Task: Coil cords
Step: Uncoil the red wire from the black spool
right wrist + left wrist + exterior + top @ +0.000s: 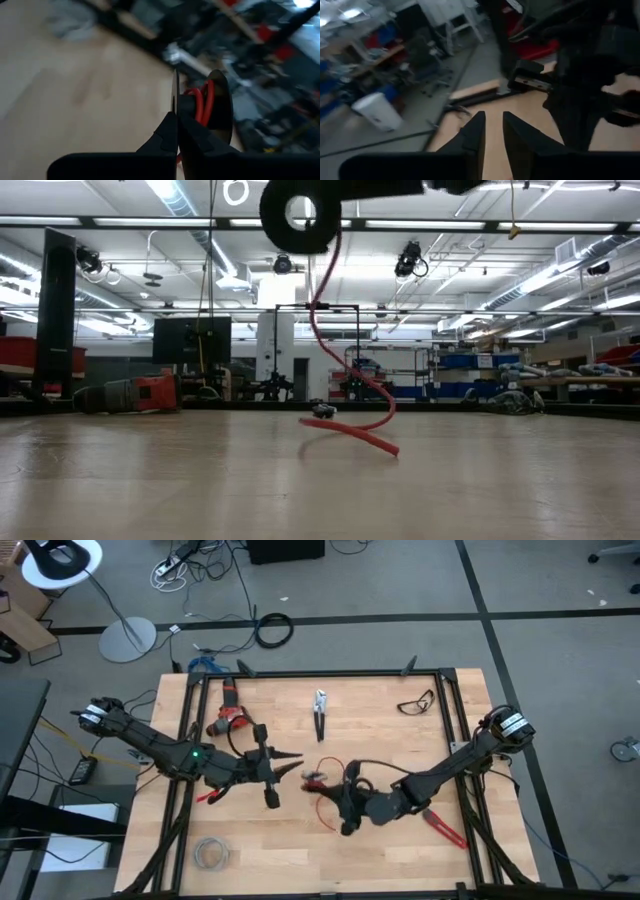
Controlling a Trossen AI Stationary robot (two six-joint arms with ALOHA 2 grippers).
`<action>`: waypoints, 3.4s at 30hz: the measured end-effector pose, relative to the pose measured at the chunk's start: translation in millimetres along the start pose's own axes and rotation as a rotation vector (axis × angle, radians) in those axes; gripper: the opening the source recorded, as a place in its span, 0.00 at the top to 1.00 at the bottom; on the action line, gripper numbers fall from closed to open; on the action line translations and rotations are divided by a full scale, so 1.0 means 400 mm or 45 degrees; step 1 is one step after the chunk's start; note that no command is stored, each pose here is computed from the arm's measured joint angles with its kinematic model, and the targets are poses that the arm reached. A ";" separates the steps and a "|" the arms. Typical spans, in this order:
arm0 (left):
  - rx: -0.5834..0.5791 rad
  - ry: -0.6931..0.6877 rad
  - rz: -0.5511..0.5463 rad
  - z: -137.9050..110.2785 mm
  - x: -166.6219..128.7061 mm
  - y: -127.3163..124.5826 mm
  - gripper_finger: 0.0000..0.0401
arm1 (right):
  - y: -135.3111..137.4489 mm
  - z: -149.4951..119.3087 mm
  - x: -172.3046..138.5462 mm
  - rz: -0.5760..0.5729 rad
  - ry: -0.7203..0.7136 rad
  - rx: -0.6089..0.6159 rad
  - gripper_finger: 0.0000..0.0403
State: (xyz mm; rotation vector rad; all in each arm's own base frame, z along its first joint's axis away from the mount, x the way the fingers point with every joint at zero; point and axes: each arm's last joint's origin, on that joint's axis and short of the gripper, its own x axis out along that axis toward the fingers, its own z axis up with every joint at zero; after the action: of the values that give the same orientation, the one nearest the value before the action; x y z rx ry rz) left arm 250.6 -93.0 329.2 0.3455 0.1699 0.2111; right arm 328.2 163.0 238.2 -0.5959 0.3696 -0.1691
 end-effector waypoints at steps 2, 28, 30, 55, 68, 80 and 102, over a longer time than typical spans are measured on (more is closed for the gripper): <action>-0.051 0.018 -0.083 -0.007 0.000 -0.006 0.81 | 0.014 -0.007 -0.006 0.094 0.016 -0.018 1.00; -0.180 0.290 -0.294 -0.088 0.047 -0.081 0.80 | -0.008 0.013 0.010 0.204 -0.023 0.047 1.00; -0.177 0.280 -0.296 -0.086 0.047 -0.081 0.80 | -0.009 0.013 0.011 0.201 -0.024 0.049 1.00; -0.200 0.313 -0.349 -0.092 0.045 -0.083 0.67 | -0.014 0.010 0.016 0.192 -0.015 0.060 1.00; -0.170 0.376 -0.283 -0.107 0.051 -0.069 0.72 | -0.018 0.010 0.019 0.179 -0.015 0.059 1.00; -0.063 0.345 -0.290 -0.104 0.055 -0.064 0.99 | -0.020 0.011 0.020 0.169 -0.023 0.068 1.00; 0.027 0.368 -0.212 -0.110 0.056 -0.058 1.00 | -0.033 0.044 0.016 0.076 -0.133 0.152 0.82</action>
State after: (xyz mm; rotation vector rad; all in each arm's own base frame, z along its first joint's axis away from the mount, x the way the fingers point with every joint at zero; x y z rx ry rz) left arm 267.3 -95.1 277.4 0.3189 0.4847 0.0935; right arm 340.2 159.7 257.6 -0.4736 0.2740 -0.1013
